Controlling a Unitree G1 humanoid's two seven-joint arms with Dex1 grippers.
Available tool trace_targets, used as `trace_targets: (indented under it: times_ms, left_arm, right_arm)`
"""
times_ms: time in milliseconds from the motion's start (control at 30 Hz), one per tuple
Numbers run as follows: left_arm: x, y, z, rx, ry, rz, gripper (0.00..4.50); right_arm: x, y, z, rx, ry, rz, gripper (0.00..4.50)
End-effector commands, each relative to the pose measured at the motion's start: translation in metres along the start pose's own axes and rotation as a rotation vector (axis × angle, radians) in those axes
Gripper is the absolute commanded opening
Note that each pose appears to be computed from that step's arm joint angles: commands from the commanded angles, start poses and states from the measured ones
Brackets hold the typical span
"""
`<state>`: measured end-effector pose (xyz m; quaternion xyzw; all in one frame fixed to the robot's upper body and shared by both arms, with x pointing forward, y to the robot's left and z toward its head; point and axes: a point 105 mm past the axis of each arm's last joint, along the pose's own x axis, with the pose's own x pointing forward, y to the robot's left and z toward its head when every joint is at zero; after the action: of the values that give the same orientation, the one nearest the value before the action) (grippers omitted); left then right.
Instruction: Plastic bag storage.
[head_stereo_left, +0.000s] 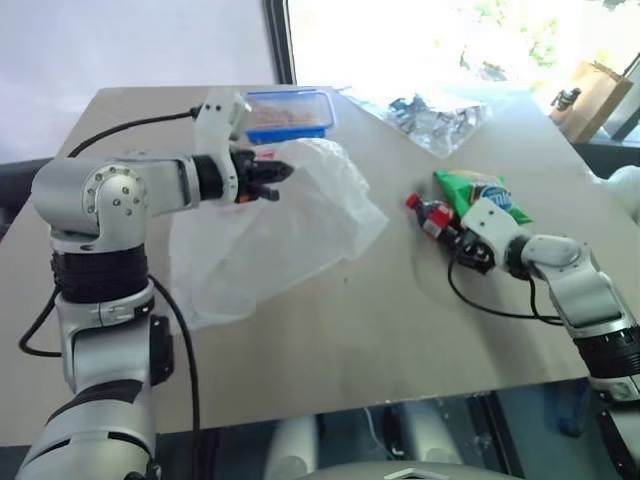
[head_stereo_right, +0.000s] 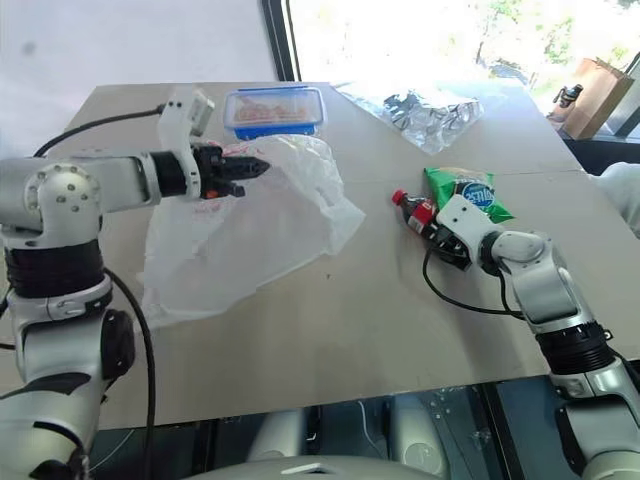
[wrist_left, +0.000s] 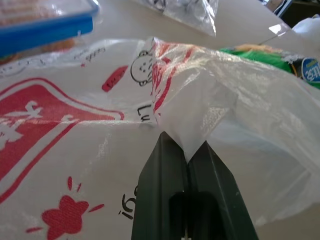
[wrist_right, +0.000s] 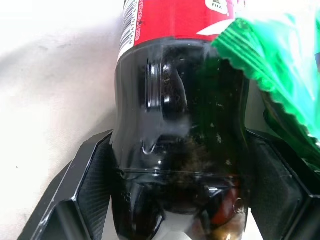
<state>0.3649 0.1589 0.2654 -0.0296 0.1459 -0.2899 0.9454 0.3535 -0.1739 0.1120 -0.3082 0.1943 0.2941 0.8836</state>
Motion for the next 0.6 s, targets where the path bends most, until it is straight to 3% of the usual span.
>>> trace_targets:
  times_ms: [33, 267, 600]
  left_arm:
    - [-0.007, 0.008, 0.031, -0.047, -0.143, 0.064, 0.00]
    - [-0.001, 0.008, 0.041, -0.192, -0.199, 0.057, 0.00]
    - [0.012, 0.001, 0.042, -0.216, -0.192, 0.051, 0.00]
  right_arm:
    - [0.004, 0.041, 0.003, 0.056, -0.024, 0.185, 3.08]
    - [-0.039, 0.063, 0.050, 0.141, -0.211, 0.274, 3.08]
    - [-0.080, 0.114, 0.084, 0.224, -0.332, 0.498, 3.08]
